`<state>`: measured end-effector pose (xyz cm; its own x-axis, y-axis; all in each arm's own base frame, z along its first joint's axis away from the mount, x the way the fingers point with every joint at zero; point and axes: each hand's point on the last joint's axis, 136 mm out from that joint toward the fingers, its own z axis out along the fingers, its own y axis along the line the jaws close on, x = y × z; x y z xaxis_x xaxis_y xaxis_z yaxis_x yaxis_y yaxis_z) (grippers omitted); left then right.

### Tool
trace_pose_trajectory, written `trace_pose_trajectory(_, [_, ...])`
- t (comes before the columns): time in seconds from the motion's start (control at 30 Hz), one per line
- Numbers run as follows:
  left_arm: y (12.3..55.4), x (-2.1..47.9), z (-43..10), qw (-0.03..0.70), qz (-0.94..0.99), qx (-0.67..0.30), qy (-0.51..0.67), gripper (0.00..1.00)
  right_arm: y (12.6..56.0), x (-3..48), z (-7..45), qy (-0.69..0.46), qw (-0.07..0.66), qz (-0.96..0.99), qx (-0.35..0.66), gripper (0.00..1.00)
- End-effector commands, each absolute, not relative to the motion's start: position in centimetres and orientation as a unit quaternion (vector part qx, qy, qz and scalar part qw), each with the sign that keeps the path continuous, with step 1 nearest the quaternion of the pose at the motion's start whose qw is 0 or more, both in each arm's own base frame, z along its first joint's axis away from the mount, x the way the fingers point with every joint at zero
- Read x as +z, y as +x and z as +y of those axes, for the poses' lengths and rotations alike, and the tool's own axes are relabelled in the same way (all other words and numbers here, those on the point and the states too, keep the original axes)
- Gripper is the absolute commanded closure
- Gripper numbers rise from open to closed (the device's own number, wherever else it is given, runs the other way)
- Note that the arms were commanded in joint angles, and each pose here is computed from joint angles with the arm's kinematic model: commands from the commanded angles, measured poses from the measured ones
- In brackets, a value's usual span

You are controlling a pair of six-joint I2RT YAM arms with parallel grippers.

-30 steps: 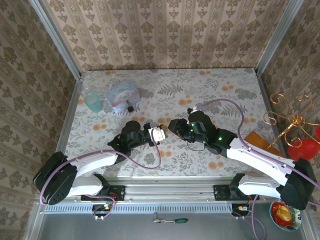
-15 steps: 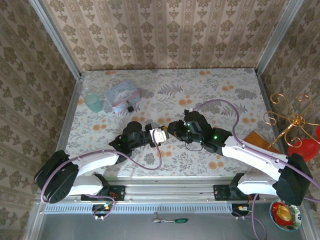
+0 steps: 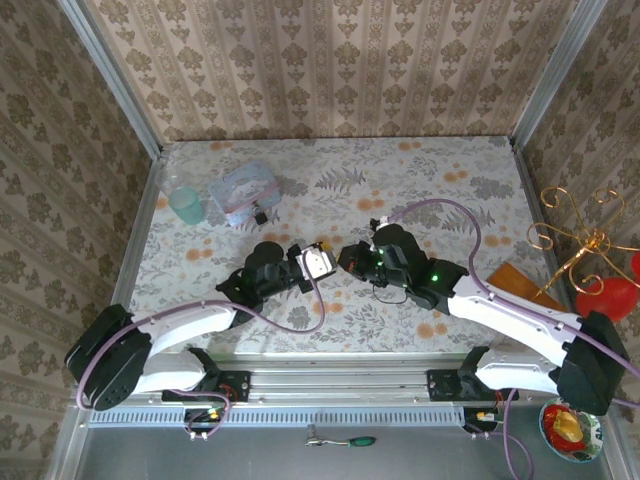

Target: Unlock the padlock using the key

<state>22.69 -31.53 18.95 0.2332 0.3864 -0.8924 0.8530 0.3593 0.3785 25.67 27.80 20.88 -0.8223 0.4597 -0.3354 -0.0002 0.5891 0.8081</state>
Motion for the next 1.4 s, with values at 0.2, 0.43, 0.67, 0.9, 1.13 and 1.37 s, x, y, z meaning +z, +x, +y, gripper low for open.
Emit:
trace_pose_trajectory(0.2, [24.4,23.0,-26.3,0.535,0.727,-0.337,0.267,0.56,27.3,26.9,25.6,0.092,0.411,0.764,0.489,1.0])
trace_pose_trajectory(0.43, [26.2,25.6,-23.1,0.437,0.773,-0.456,0.062,0.52,27.6,28.4,27.7,0.059,0.456,0.711,0.532,1.0])
trace_pose_trajectory(0.67, [25.9,27.2,-24.1,0.391,0.73,-0.56,-0.004,0.53,27.9,27.7,30.5,0.053,0.455,0.695,0.554,1.0])
trace_pose_trajectory(0.9, [26.9,26.6,-24.7,0.358,0.703,-0.613,-0.041,0.59,28.2,27.9,32.0,0.047,0.442,0.687,0.574,1.0])
trace_pose_trajectory(1.13, [27.0,26.9,-25.1,0.346,0.693,-0.631,-0.043,0.65,28.3,27.3,32.2,0.056,0.435,0.686,0.58,1.0])
trace_pose_trajectory(1.37, [26.7,26.8,-25.4,0.333,0.693,-0.638,-0.046,0.63,28.7,27.4,31.9,0.067,0.44,0.684,0.579,1.0])
